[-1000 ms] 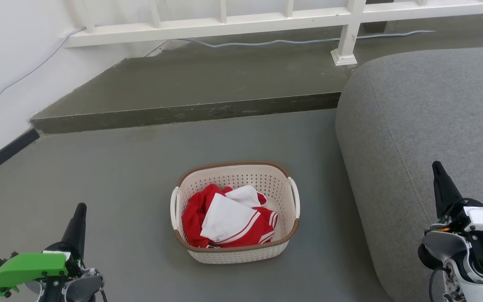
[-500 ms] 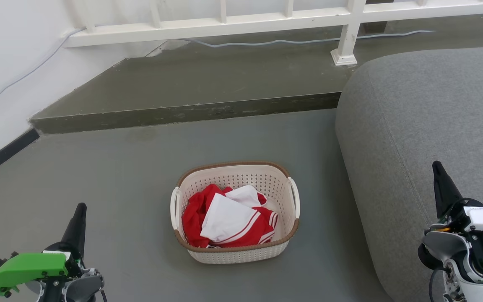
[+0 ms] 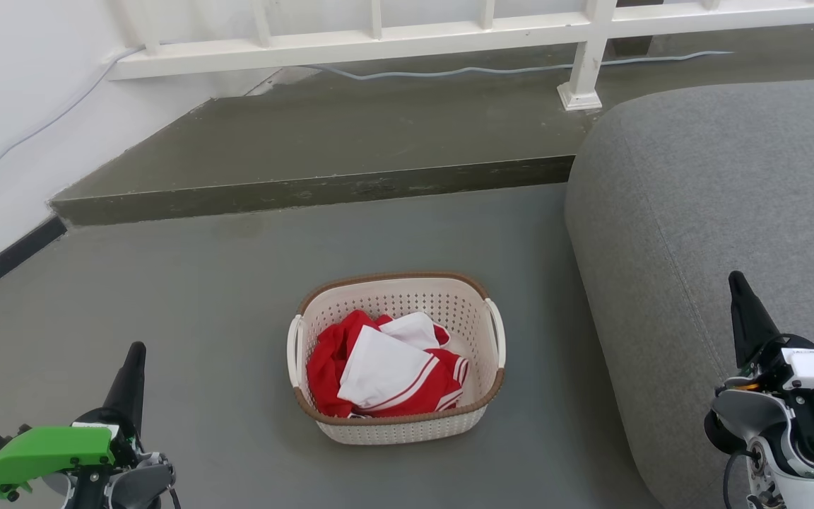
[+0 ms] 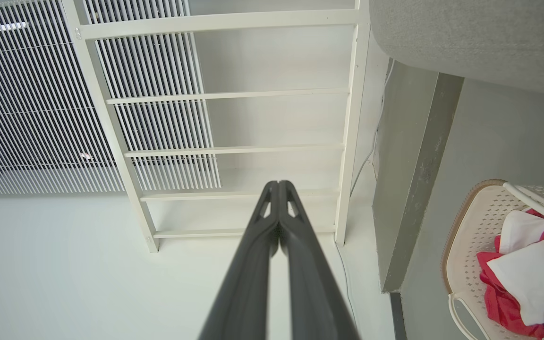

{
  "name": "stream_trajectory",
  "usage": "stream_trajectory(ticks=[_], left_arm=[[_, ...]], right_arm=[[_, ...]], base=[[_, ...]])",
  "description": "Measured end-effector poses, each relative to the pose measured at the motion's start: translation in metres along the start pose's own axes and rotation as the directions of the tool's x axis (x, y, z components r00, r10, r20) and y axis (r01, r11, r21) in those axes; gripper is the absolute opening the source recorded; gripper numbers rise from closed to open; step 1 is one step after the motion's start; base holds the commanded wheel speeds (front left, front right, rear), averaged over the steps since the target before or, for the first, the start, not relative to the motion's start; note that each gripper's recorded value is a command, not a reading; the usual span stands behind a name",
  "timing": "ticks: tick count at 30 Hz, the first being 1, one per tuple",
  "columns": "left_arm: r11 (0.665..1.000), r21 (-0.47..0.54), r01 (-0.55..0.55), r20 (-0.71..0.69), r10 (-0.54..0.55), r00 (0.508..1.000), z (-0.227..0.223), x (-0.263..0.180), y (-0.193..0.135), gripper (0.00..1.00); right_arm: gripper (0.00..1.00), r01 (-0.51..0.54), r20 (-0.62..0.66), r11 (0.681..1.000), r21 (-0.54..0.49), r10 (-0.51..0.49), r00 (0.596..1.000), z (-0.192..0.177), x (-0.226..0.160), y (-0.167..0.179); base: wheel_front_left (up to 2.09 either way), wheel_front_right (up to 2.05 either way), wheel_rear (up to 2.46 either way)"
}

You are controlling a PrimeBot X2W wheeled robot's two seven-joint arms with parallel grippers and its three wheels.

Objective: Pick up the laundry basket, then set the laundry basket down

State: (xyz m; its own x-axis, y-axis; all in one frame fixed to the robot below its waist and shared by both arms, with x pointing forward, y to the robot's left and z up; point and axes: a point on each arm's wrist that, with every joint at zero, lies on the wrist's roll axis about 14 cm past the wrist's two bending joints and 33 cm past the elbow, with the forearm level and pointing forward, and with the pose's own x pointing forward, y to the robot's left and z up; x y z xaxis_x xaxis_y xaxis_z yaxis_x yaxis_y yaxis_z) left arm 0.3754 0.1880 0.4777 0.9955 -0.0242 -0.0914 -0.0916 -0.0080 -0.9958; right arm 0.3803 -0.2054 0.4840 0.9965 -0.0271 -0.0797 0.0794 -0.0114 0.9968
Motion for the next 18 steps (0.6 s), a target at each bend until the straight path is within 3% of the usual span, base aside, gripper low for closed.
stream_trajectory(ticks=[18], left_arm=[[1.0, 0.0, 0.0, 0.0, 0.0, 1.0, 0.0, 0.0, 0.0, 0.0]], right_arm=[[0.0, 0.0, 0.001, 1.0, 0.0, 0.0, 1.0, 0.0001, 0.0, 0.0]], base=[[0.0, 0.0, 0.0]])
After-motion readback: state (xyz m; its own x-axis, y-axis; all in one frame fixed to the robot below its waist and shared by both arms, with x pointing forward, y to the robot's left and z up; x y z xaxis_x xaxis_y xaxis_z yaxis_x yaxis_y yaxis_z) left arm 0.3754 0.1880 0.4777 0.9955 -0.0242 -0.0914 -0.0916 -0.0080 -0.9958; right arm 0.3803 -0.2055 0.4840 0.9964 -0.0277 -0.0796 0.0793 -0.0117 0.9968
